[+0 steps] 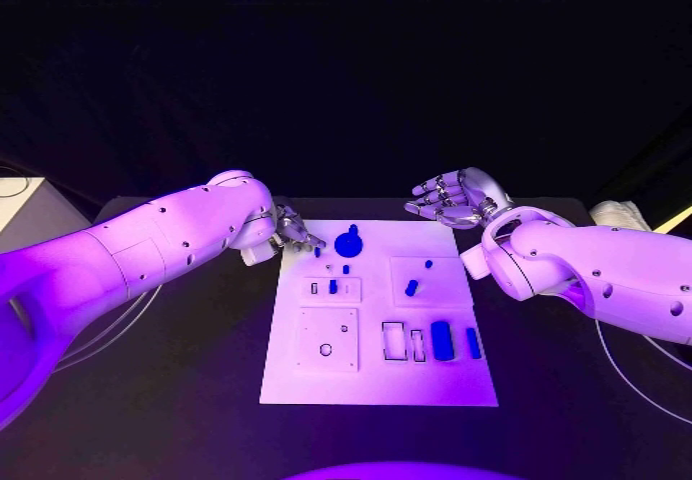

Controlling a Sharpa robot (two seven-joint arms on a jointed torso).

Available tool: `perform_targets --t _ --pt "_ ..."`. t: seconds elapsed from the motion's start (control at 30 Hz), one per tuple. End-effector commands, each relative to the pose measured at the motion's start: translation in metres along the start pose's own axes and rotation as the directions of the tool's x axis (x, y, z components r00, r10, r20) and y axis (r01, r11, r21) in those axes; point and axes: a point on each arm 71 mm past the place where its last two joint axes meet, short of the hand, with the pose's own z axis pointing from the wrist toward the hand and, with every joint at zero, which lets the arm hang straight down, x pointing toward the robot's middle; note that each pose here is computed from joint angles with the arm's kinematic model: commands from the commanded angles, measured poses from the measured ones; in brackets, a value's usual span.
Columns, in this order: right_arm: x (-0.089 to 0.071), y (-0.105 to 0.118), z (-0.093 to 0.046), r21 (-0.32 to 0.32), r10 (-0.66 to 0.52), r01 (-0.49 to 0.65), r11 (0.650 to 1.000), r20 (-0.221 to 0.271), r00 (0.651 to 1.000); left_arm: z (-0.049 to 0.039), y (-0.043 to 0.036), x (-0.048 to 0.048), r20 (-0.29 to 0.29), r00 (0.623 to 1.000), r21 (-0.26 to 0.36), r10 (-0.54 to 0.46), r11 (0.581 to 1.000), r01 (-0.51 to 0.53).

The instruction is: Assemble the parts on the task board

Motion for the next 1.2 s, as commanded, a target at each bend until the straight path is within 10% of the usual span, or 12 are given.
perform_targets --t 0.03,1.2 --pt "0.0021 0.0015 -0.0001 -0.013 0.001 -0.002 1.000 -0.017 1.000 0.0003 -0.0039 0.0030 -0.027 0.999 0.010 0.017 1.000 -0.017" --pt "0.0024 -0.0006 0.0008 0.001 0.001 -0.001 1.000 -0.035 0.999 -0.0038 0.0009 0.0016 -0.021 0.996 0.046 -0.091 0.995 0.092"
